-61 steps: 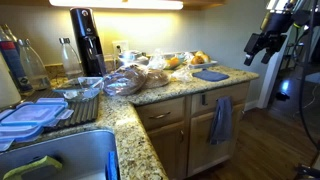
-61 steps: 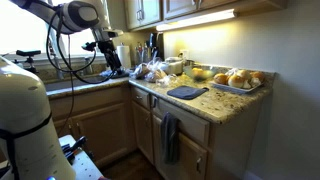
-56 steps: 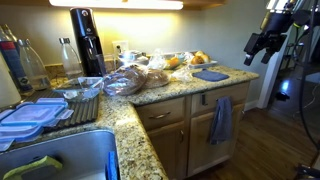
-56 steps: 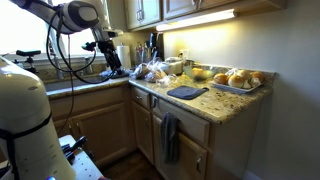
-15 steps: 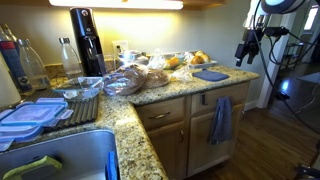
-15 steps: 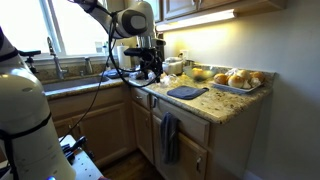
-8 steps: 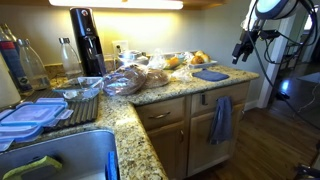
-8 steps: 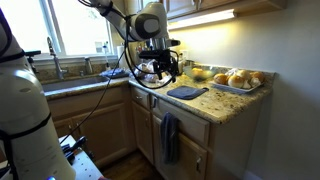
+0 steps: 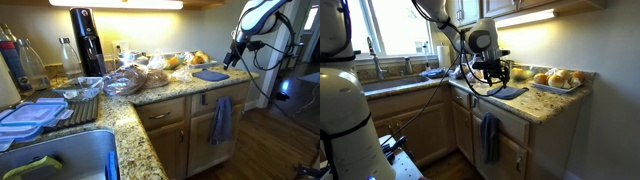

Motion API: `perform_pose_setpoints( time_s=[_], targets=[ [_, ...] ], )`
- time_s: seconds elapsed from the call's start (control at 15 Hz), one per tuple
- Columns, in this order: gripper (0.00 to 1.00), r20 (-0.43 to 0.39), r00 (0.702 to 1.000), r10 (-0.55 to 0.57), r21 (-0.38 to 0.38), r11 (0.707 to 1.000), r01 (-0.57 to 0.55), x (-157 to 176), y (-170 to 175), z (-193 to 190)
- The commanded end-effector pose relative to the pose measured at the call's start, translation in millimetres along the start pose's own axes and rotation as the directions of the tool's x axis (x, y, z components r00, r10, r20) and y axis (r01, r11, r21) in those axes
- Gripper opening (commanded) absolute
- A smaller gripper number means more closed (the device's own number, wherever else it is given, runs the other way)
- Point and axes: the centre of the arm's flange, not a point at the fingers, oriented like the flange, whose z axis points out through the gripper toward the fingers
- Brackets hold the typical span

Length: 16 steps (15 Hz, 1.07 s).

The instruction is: Take the cloth and hang it on the drawer

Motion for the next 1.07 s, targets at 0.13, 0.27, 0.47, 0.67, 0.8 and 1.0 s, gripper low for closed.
perform_pose_setpoints(
  time_s=[0.13, 0.27, 0.47, 0.67, 0.8, 1.0],
  targets=[
    [1.0, 0.006, 1.0, -0.005, 0.006, 1.0, 0.005, 10, 2, 13],
    [1.0, 0.002, 1.0, -0.007, 0.006, 1.0, 0.007, 12, 2, 13],
    [1.0, -0.005, 1.0, -0.007, 0.007, 1.0, 0.007, 17, 3, 12],
    [1.0, -0.022, 1.0, -0.001, 0.012, 1.0, 0.001, 27, 4, 11],
    [1.0, -0.027, 0.999, 0.026, 0.004, 1.0, -0.026, 35, 9, 13],
    [1.0, -0.03, 0.996, 0.087, 0.001, 0.996, -0.087, 46, 18, 20]
  ],
)
